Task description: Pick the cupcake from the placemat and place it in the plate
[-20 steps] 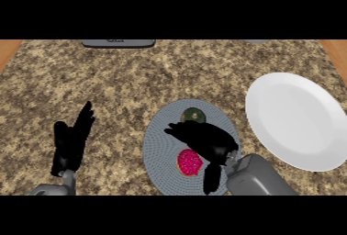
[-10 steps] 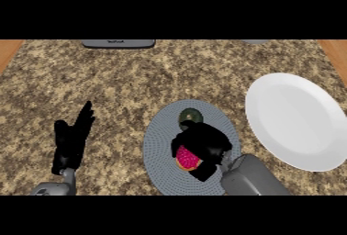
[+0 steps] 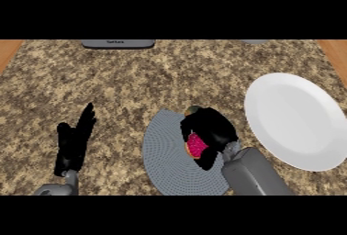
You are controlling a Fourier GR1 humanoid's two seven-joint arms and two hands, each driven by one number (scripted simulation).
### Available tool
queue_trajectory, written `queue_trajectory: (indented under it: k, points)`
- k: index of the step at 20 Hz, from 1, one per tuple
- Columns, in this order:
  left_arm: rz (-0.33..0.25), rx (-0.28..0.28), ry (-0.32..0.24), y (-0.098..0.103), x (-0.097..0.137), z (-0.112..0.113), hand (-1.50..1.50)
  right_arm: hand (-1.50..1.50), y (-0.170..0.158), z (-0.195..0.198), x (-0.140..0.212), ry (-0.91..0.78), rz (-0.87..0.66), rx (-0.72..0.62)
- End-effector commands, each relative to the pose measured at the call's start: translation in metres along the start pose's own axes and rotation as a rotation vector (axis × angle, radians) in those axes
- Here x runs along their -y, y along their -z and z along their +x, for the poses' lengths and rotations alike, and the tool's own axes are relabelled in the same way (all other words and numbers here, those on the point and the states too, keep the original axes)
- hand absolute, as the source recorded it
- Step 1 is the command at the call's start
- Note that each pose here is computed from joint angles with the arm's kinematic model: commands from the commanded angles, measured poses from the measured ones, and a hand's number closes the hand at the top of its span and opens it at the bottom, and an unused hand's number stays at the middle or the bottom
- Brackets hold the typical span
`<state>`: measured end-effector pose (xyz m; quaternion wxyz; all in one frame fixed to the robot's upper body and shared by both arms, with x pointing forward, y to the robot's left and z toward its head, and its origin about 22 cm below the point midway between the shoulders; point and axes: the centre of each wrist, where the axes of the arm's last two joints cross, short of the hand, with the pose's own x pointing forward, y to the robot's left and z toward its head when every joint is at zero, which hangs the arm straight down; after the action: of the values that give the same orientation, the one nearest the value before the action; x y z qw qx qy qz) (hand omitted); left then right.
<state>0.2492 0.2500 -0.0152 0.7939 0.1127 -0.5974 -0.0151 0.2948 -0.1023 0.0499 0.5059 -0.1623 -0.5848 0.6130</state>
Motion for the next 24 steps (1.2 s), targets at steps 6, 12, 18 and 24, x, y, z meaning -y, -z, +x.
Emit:
queue_trajectory:
  k: [6,12,18,24]
  points:
    - [0.0,0.012,-0.002,0.0,-0.005,0.007,0.0,1.5,-0.004,-0.044,0.042,0.069,-0.446,-0.6]
    - [-0.013,-0.019,-0.004,-0.011,0.009,0.002,0.0,1.5,-0.011,-0.014,0.076,0.052,-0.687,-0.585]
    - [0.024,0.0,-0.001,-0.005,-0.003,-0.005,0.0,1.5,-0.051,-0.009,0.115,-0.019,-0.947,-0.713]
    - [0.007,0.003,0.004,-0.01,-0.011,0.014,0.0,1.5,-0.072,-0.058,0.12,0.039,-0.978,-0.822]
